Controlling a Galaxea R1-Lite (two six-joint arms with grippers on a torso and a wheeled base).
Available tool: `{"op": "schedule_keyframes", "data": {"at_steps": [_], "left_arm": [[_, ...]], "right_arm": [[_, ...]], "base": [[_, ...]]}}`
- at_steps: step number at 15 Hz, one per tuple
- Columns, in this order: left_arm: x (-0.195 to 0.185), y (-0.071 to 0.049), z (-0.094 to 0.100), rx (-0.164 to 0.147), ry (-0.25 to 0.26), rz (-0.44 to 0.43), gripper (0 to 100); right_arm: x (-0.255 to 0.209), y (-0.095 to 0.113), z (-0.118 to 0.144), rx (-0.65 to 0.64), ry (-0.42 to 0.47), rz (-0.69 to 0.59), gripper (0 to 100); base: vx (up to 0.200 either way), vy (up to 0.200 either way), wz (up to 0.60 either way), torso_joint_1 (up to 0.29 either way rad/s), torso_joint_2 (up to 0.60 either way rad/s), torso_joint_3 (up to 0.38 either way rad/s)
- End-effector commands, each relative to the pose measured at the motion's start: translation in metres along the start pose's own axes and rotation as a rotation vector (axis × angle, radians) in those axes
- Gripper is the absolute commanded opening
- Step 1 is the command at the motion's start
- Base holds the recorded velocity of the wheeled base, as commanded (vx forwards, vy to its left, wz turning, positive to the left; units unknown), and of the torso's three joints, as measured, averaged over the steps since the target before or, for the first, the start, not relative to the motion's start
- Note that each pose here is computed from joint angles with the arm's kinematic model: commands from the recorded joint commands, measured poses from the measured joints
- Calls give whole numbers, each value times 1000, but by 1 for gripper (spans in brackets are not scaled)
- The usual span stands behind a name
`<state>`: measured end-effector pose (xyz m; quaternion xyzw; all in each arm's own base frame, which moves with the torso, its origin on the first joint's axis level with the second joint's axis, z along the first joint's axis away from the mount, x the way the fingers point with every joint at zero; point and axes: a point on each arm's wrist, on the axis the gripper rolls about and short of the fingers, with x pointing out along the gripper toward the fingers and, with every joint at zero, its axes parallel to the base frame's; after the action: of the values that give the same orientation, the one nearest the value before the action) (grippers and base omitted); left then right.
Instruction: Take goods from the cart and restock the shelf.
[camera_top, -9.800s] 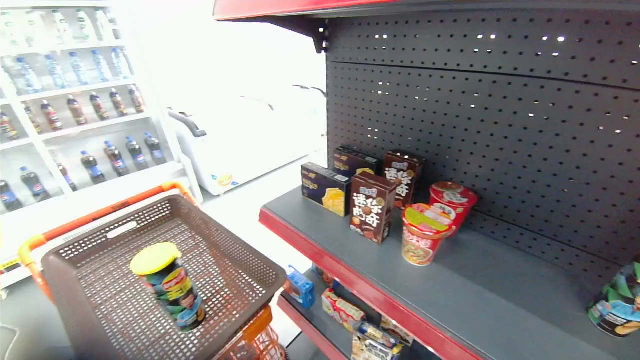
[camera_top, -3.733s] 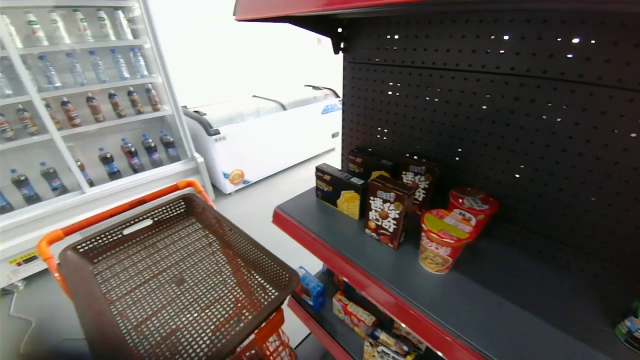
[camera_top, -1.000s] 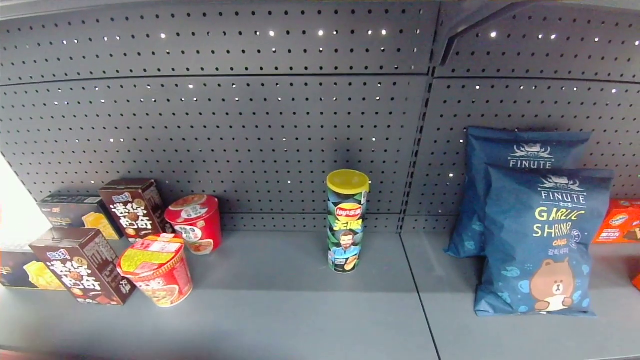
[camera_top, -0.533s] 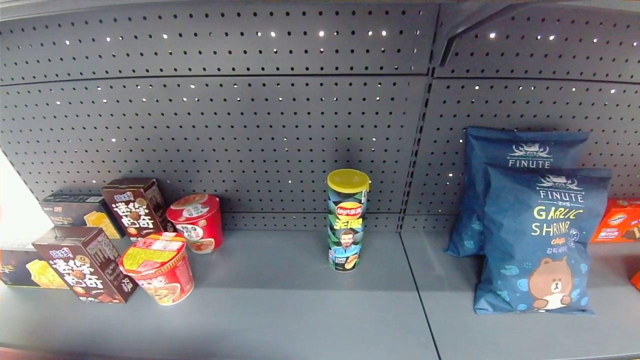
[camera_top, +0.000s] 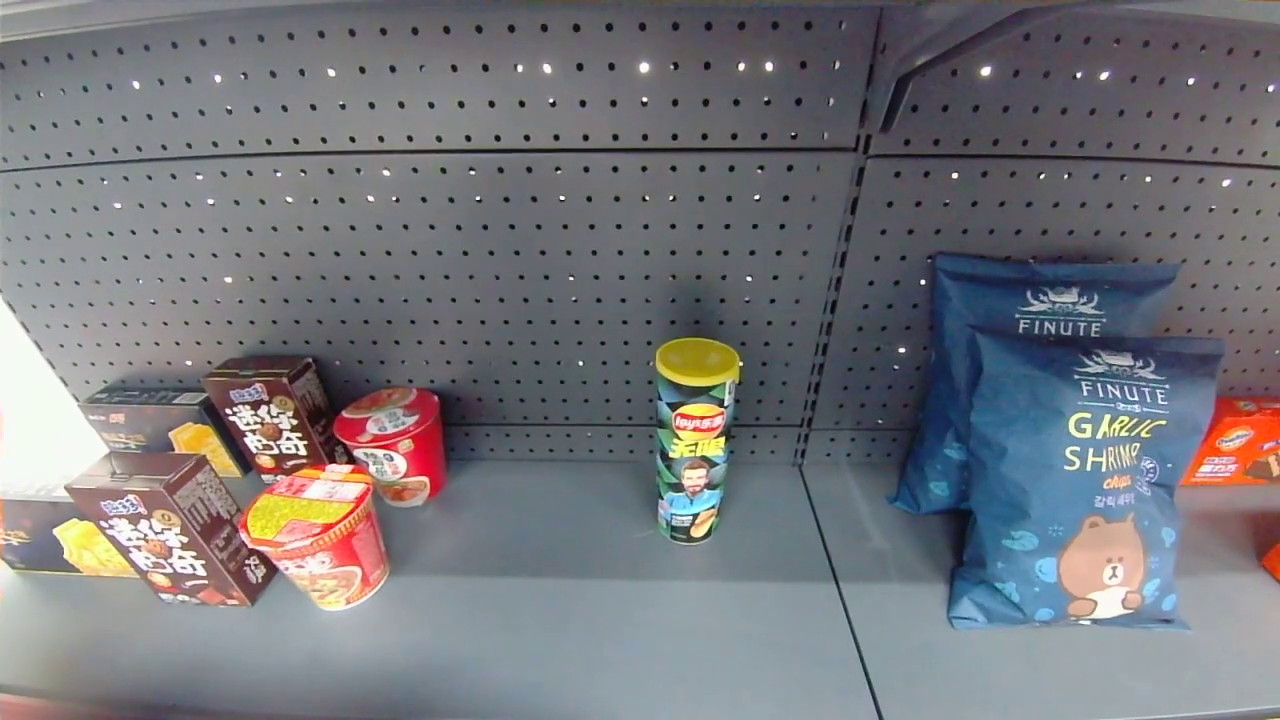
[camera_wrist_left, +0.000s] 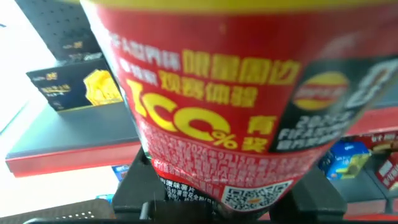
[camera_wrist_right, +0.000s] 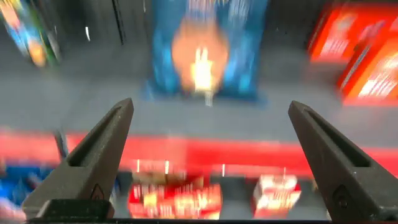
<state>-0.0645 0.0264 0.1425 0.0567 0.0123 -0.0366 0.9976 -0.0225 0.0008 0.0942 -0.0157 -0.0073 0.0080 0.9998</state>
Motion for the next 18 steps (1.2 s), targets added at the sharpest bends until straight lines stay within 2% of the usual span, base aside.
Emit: {"op": "schedule_keyframes", "data": {"at_steps": [1, 2, 3, 5, 6, 7, 8, 12, 13, 16, 18], "left_arm": [[8, -3, -8, 12, 50, -15, 0], [9, -3, -11, 12, 56, -15, 0], [13, -4, -17, 6, 80, -30, 0], [13, -3, -17, -10, 75, -48, 0], [13, -2, -16, -23, 72, -52, 0], [13, -2, -16, -25, 72, -52, 0], [13, -2, -16, -27, 72, -54, 0], [13, -1, -16, -31, 70, -64, 0], [13, -1, -15, -45, 68, -67, 0], [13, -1, -15, -49, 68, -69, 0], [13, 0, -15, -50, 63, -78, 0]], "right_arm": [[62, -3, 158, -16, -38, 133, 100], [65, -1, 154, -21, -17, 195, 100], [71, 7, 136, -36, 58, 434, 100], [79, 16, 124, -86, 113, 563, 100], [83, 23, 122, -71, 138, 663, 100], [86, 27, 123, -64, 150, 698, 100], [95, 36, 125, -21, 196, 789, 100], [132, 61, 130, -28, 245, 869, 100], [148, 69, 131, -28, 247, 888, 100], [186, 90, 129, -67, 249, 925, 100], [218, 107, 123, -105, 220, 1030, 100]], "base": [[0, 0, 0, 0, 0, 0], [0, 0, 0, 0, 0, 0], [0, 0, 0, 0, 0, 0], [0, 0, 0, 0, 0, 0], [0, 0, 0, 0, 0, 0], [0, 0, 0, 0, 0, 0], [0, 0, 0, 0, 0, 0], [0, 0, 0, 0, 0, 0], [0, 0, 0, 0, 0, 0], [0, 0, 0, 0, 0, 0], [0, 0, 0, 0, 0, 0]]}}
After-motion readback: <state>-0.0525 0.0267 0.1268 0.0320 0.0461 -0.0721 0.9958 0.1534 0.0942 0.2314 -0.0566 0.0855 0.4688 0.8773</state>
